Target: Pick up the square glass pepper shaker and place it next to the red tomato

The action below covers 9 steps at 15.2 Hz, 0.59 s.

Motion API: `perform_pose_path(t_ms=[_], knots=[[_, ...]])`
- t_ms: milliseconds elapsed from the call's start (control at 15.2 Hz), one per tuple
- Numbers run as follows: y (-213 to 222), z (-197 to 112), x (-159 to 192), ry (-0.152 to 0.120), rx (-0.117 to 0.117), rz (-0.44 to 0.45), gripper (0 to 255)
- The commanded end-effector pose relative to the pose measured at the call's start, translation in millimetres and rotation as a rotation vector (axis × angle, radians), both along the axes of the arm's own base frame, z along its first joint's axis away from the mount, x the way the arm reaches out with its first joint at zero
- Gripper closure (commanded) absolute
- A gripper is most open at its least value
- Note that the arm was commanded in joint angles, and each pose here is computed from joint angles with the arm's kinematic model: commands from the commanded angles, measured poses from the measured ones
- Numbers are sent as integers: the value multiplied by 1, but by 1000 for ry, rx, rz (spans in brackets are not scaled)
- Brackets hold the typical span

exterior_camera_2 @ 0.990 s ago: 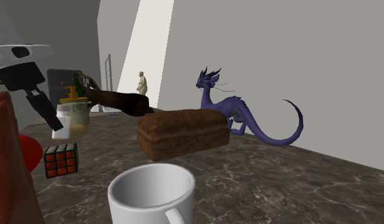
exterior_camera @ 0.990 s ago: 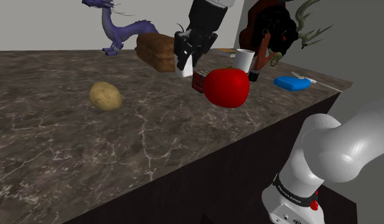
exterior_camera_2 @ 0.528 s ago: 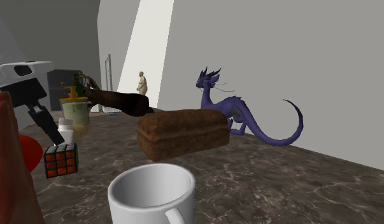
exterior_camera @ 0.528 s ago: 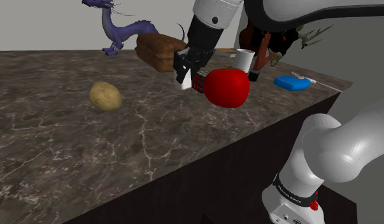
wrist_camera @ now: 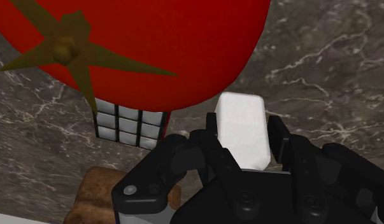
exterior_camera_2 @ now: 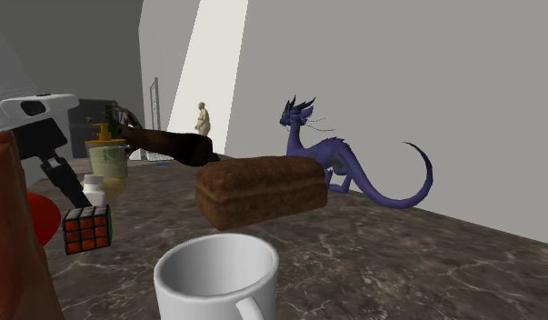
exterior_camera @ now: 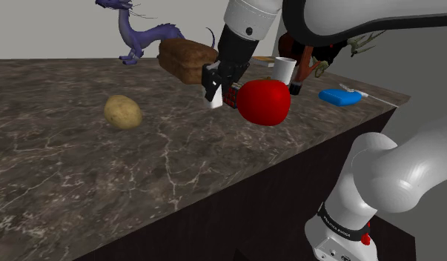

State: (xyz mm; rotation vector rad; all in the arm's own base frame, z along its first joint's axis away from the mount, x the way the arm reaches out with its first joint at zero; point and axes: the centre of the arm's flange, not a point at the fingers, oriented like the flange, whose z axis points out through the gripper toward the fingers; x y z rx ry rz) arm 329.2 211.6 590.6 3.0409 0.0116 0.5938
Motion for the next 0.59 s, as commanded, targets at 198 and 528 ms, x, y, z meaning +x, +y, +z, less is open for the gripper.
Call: perform_pose_path(t_ms=[198,528], knots=[[0,0,0,0,0,0,0],[1,24,-10,0,0,0,0]])
